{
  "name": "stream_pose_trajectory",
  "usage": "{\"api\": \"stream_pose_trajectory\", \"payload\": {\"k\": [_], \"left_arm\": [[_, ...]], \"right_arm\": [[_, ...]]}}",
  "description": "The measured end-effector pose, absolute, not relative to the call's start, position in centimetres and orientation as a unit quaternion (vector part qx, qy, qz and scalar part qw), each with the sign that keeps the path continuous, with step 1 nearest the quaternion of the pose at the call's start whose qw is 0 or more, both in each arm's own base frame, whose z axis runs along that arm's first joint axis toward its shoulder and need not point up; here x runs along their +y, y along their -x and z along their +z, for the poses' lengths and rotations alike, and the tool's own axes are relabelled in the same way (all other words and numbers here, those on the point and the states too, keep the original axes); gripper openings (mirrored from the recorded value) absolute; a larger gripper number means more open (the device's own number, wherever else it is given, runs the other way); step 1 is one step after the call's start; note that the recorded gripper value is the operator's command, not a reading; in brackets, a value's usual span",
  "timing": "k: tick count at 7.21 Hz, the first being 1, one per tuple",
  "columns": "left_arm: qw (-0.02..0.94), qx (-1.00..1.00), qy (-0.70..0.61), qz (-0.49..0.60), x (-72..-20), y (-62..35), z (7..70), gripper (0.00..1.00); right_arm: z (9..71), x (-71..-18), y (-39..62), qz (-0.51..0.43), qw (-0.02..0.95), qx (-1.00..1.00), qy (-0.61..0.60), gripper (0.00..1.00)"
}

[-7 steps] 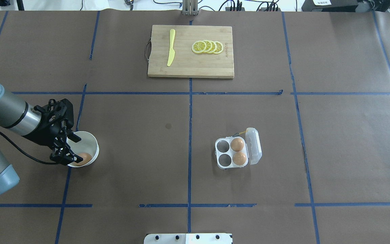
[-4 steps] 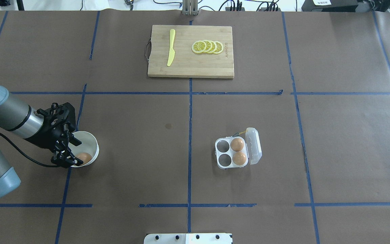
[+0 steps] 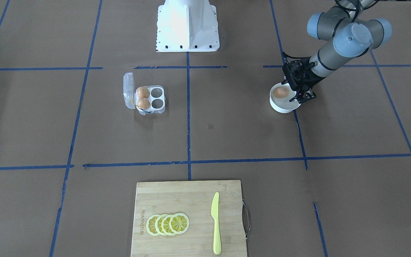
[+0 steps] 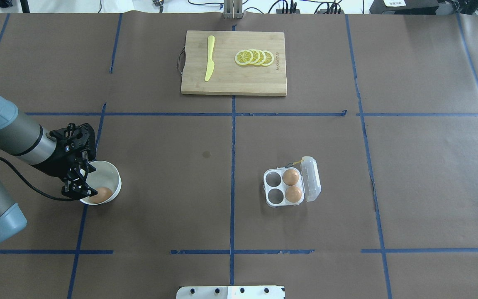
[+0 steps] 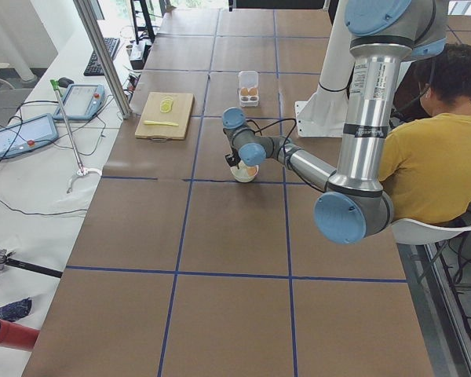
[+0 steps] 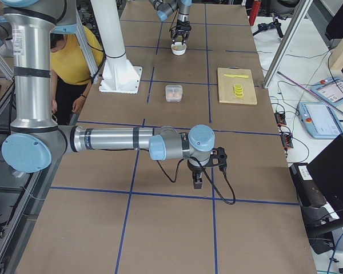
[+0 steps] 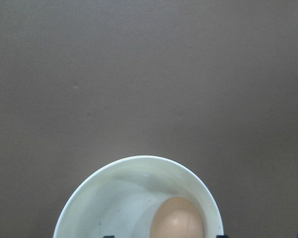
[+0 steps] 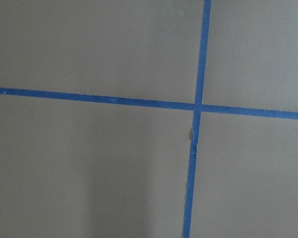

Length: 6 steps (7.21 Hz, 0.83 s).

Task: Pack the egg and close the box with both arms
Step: 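Close the left gripper around the brown egg inside the bowl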

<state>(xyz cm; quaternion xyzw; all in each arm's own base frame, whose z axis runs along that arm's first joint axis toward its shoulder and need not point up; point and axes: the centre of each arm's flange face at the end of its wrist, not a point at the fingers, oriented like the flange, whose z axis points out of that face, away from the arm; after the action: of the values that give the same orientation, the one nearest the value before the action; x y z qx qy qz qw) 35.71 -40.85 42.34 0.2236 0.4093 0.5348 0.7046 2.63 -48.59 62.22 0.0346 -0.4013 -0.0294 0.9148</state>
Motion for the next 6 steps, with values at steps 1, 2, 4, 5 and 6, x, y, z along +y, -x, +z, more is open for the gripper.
{"api": "stream_pose_trajectory", "payload": {"k": [1,2,4,5,6], "left_arm": [[0.711,0.4,-0.218,0.536,-41.1,-35.8,42.5,0.74],[0.713,0.396,-0.215,0.537,-41.1,-36.0,42.6,0.72],[0.711,0.395,-0.211,0.542,-40.8,-36.8,42.7,0.71],[0.71,0.395,-0.21,0.544,-40.8,-37.1,42.8,0.71],[0.71,0.395,-0.209,0.544,-40.8,-37.2,42.8,0.71]], "right_arm": [[62.2,-48.6,-2.6,-0.03,0.915,-0.401,-0.035,1.0],[62.2,-48.6,-2.6,-0.03,0.915,-0.401,-0.034,1.0],[62.2,-48.6,-2.5,-0.03,0.915,-0.401,-0.034,1.0],[62.2,-48.6,-2.5,-0.03,0.915,-0.401,-0.034,1.0],[62.3,-48.6,-2.5,-0.03,0.915,-0.401,-0.034,1.0]]}}
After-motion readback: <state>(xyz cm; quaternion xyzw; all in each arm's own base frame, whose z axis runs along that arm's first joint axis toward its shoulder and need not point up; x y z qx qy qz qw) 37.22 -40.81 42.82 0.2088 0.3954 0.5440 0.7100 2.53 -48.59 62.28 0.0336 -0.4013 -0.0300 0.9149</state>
